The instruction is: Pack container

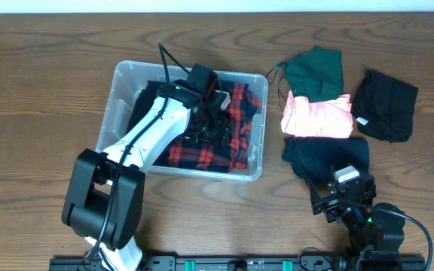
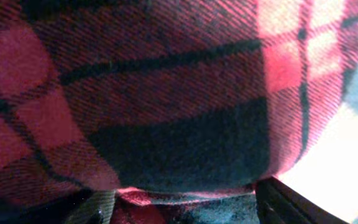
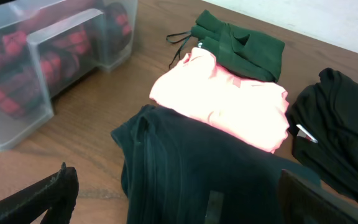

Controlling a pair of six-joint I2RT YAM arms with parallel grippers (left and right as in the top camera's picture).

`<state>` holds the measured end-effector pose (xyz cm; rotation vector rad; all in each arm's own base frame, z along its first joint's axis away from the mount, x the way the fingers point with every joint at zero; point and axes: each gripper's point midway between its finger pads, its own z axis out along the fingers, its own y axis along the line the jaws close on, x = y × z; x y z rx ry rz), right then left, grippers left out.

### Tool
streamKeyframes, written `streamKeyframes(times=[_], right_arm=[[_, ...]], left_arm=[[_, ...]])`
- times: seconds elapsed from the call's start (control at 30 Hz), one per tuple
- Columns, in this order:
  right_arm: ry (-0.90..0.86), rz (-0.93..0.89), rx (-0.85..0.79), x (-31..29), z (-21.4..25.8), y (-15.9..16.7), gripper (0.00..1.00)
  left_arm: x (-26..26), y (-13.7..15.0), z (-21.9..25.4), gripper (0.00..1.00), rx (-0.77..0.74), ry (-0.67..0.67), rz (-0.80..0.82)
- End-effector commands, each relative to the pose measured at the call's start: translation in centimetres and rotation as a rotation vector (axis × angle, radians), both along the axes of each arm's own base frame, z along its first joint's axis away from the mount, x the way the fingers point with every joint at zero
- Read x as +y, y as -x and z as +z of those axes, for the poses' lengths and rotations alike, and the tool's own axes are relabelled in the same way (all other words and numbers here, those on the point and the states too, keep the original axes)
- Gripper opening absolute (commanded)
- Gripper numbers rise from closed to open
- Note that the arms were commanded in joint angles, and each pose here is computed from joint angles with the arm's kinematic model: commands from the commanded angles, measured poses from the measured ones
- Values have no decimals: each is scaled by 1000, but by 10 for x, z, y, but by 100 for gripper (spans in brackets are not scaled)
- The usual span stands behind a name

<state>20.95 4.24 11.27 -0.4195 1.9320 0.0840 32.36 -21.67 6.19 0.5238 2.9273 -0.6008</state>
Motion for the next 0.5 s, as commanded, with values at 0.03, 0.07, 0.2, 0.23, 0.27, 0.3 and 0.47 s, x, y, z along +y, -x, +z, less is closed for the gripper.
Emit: streamKeyframes(times=[0.03,0.07,0.2,0.23,0.27,0.3,0.47], right_arm=[[-8,-21,0,-3,0,-1,99],[-8,-21,0,-3,0,-1,99],[-8,-21,0,-3,0,-1,99],[-8,-21,0,-3,0,-1,99],[-8,-21,0,-3,0,-1,99],[-8,-21,0,-3,0,-1,99],[-8,-21,0,-3,0,-1,99]], left_arm=[[-22,-3,-7,73,49,101,4],[-25,-8,-1,73,38,109,13],[-33,-30,29,73,-35,144,15],[-33,-34,38,73,-49,150,17],[-32,-38,46,73,-61,155,22],[-30,-41,53,73,-68,158,28],[-15,-48,79,73,-73,157,67]])
